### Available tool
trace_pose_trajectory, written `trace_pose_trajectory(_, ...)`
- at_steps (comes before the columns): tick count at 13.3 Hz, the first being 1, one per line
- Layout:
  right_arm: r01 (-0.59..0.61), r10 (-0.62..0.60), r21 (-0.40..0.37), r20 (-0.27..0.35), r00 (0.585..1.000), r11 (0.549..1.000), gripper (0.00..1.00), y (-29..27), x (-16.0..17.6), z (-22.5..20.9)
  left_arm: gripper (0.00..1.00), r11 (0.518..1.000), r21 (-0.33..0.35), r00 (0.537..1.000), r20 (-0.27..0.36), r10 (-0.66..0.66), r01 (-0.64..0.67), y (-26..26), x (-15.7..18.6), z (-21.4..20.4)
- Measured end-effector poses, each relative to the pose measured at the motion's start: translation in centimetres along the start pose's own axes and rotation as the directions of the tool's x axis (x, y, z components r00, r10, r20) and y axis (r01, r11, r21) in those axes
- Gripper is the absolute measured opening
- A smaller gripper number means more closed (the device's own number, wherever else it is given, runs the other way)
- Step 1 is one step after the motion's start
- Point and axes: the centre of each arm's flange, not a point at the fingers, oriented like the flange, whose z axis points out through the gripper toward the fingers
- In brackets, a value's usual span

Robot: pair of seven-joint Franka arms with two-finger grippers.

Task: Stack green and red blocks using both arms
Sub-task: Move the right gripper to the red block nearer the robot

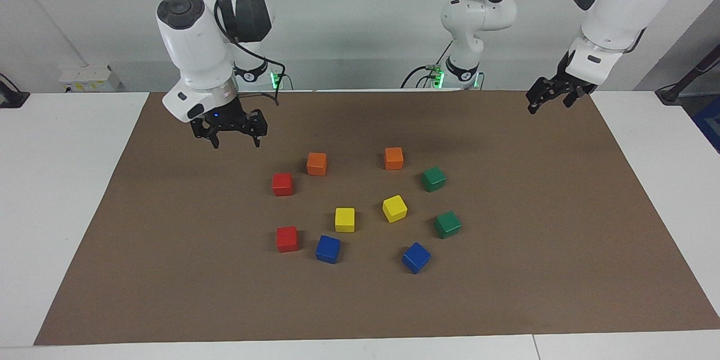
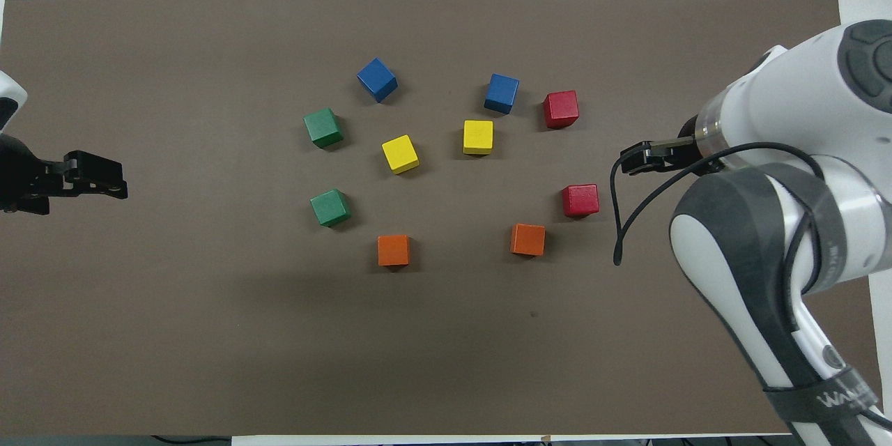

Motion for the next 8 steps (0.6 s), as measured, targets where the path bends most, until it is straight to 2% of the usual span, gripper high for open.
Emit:
trace_pose_trajectory(3, 0.02, -0.02, 0.0, 0.009, 1.0, 1.0, 1.0, -1.0, -0.7, 4.0, 1.0, 1.0, 0.0, 1.0, 0.0, 0.0, 0.0, 0.0, 0.0, 0.0)
trace_pose_trajectory(8, 0.035, -0.035, -0.002, 0.029, 0.999, 0.999, 1.0, -2.1, -0.5, 6.6, 1.0, 1.0, 0.0, 1.0, 0.001, -0.001, 0.001, 0.0, 0.0, 0.0)
